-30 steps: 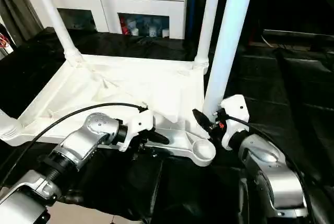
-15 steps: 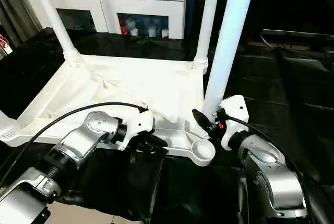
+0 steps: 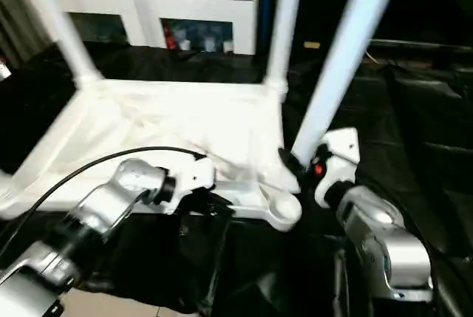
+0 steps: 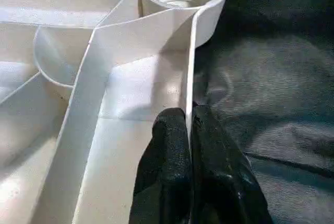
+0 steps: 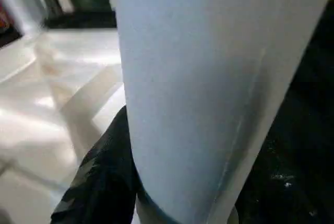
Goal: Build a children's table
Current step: Rotate table base, then insert table leg to table base
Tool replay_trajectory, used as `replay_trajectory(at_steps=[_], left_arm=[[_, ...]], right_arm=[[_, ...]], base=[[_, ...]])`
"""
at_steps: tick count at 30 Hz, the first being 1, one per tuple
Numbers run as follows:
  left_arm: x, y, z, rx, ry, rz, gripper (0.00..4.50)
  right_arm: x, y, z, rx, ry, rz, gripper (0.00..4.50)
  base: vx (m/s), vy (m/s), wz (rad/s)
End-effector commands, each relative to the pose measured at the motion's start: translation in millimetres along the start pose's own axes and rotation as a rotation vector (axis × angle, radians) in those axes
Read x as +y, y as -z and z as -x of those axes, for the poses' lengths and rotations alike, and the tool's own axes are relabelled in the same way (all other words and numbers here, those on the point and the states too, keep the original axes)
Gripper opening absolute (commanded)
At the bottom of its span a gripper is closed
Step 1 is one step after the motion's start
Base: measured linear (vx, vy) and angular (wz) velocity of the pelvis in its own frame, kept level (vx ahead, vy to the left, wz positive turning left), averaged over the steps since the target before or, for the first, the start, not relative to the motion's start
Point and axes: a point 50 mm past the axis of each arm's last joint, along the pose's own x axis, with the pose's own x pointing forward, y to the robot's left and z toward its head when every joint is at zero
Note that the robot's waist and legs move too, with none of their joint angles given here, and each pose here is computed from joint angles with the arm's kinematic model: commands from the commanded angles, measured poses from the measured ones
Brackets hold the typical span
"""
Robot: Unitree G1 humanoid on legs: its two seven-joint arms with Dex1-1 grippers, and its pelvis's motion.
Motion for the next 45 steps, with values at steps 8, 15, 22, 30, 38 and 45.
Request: replay_trajectory(at_steps=[8,15,22,30,38,45], left_arm=[[3.7,17.4,17,0.024,-0.274,0.198,0.0],[0.2,12.9,10,-0.007,-0.273,0.182,0.0],[0.0,9.8,6,-0.019,-0.258,0.161,0.0],[3.7,10.4,7,-0.017,-0.266,0.165,0.0],[6.5,9.8,9,-0.027,-0.27,0.17,0.0],[9.0,9.3,11,-0.024,-0.272,0.162,0.0]], right_arm=[[13.6,-13.3,-14.4,-0.081,-0.154,0.11,1.91],[17.8,-5.8,-32.0,-0.019,-0.215,0.06,1.91],[14.5,8.5,-55.1,0.059,-0.256,0.062,1.91],[15.5,15.4,-59.3,0.121,-0.297,0.065,1.91],[13.7,13.9,-57.6,0.123,-0.318,0.062,1.91],[11.9,16.0,-57.5,0.116,-0.312,0.059,1.91]], base=[[0.0,0.0,0.0],[0.0,0.0,0.0],[0.0,0.0,0.0],[0.0,0.0,0.0],[0.0,0.0,0.0],[0.0,0.0,0.0]])
